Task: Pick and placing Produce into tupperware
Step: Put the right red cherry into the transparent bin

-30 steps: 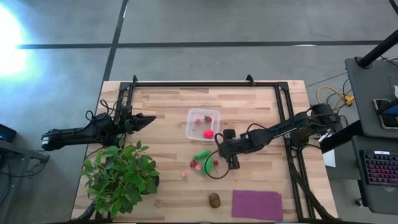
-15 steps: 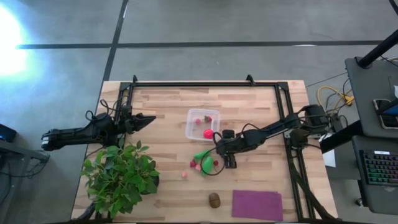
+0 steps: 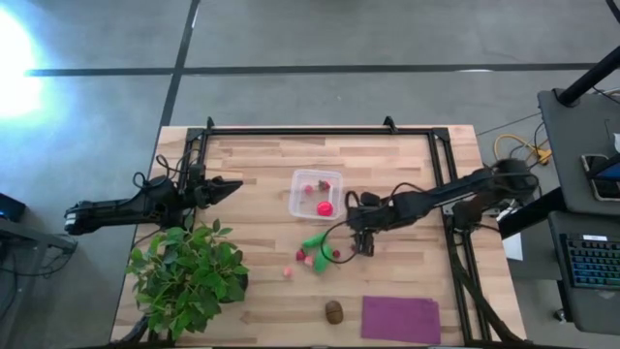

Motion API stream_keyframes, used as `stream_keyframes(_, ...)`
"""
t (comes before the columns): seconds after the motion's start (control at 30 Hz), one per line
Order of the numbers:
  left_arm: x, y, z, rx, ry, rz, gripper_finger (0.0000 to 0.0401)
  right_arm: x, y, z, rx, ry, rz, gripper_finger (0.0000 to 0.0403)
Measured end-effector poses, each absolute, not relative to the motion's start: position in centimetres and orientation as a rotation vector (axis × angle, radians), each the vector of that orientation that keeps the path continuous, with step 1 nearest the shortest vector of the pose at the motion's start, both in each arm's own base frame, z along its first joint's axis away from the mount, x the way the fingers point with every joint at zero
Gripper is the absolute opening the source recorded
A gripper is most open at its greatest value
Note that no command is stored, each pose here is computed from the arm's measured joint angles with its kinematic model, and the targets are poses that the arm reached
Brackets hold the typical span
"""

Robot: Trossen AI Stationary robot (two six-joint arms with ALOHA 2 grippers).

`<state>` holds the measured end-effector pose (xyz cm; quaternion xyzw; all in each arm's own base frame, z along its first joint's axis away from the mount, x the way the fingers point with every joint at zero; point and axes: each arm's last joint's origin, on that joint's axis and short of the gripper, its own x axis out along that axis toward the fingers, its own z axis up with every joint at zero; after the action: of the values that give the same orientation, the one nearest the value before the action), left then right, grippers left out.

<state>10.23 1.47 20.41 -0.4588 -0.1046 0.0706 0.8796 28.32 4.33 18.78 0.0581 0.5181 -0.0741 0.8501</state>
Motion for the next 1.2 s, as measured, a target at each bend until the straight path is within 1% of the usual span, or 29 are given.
stream_keyframes(0.1,10.2,1.5,20.4,-0.956,-0.218,0.146,0.0201,28.0,4.8,18.7,0.169,1.119,-0.141,0.0221)
stream_keyframes(0.27,10.2,1.5,20.4,-0.956,-0.218,0.147,0.0201,28.5,7.6,17.3,0.212,1.141,-0.041,0.0221)
stream_keyframes(0.37,10.2,1.5,20.4,-0.956,-0.217,0.147,0.0201,29.0,9.4,16.7,0.193,1.154,-0.022,0.0221)
stream_keyframes(0.47,10.2,1.5,20.4,-0.956,-0.218,0.147,0.0201,29.4,10.3,16.5,0.147,1.141,-0.045,0.0221)
stream_keyframes(0.67,10.2,1.5,20.4,-0.956,-0.218,0.147,0.0201,30.3,10.3,15.9,0.132,1.131,-0.104,0.0221)
stream_keyframes(0.97,10.2,1.5,20.4,-0.956,-0.218,0.147,0.0201,30.2,10.4,15.7,0.126,1.145,-0.108,0.0219)
stream_keyframes(1.2,10.2,1.5,20.4,-0.956,-0.217,0.147,0.0201,29.9,10.2,15.5,0.114,1.17,-0.119,0.019)
